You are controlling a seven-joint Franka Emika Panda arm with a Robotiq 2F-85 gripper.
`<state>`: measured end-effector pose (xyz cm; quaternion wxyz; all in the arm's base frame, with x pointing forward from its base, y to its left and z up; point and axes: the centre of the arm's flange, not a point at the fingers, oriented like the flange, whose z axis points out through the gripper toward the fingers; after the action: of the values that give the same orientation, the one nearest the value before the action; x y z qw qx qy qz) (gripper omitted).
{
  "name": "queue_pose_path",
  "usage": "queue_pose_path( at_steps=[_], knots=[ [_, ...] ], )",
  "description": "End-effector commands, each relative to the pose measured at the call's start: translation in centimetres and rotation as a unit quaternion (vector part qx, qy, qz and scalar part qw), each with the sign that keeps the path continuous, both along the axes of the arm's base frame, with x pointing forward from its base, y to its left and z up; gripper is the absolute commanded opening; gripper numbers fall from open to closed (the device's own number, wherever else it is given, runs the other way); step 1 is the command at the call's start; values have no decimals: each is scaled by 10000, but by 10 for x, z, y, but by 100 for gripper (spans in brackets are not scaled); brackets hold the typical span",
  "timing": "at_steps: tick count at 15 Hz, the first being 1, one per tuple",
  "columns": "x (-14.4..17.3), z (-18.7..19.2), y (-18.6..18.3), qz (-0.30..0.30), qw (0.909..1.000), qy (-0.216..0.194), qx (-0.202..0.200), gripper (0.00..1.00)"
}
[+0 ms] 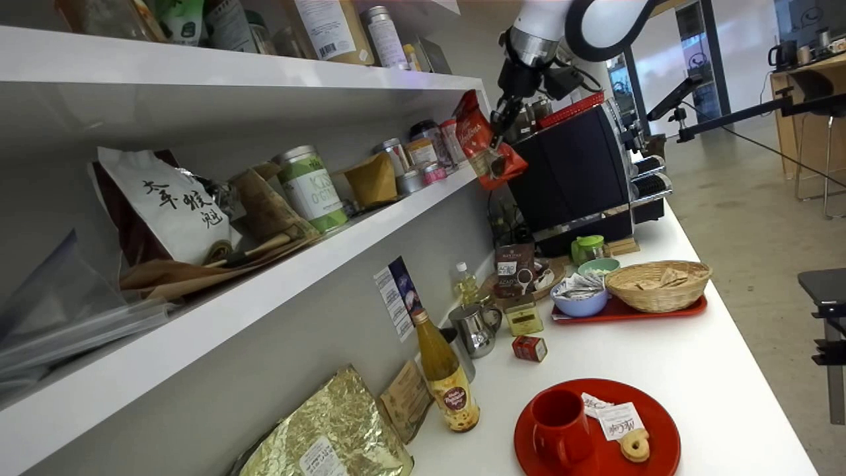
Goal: Remove the orange packet from the bottom shelf and then put it on the counter
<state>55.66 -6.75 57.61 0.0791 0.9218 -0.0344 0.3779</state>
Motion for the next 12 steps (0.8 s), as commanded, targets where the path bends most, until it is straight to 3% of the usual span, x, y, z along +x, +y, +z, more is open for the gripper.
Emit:
queue_pose_path(
  at_steps=[1,6,9,12],
  knots=[
    [-71,-39,52,700,9953,375,558,1],
    [-149,-105,146,1768,9728,1098,1017,1],
    [-200,-153,205,2405,9489,1604,1265,1],
    [-250,-200,264,3066,9176,2081,1438,1]
  ],
)
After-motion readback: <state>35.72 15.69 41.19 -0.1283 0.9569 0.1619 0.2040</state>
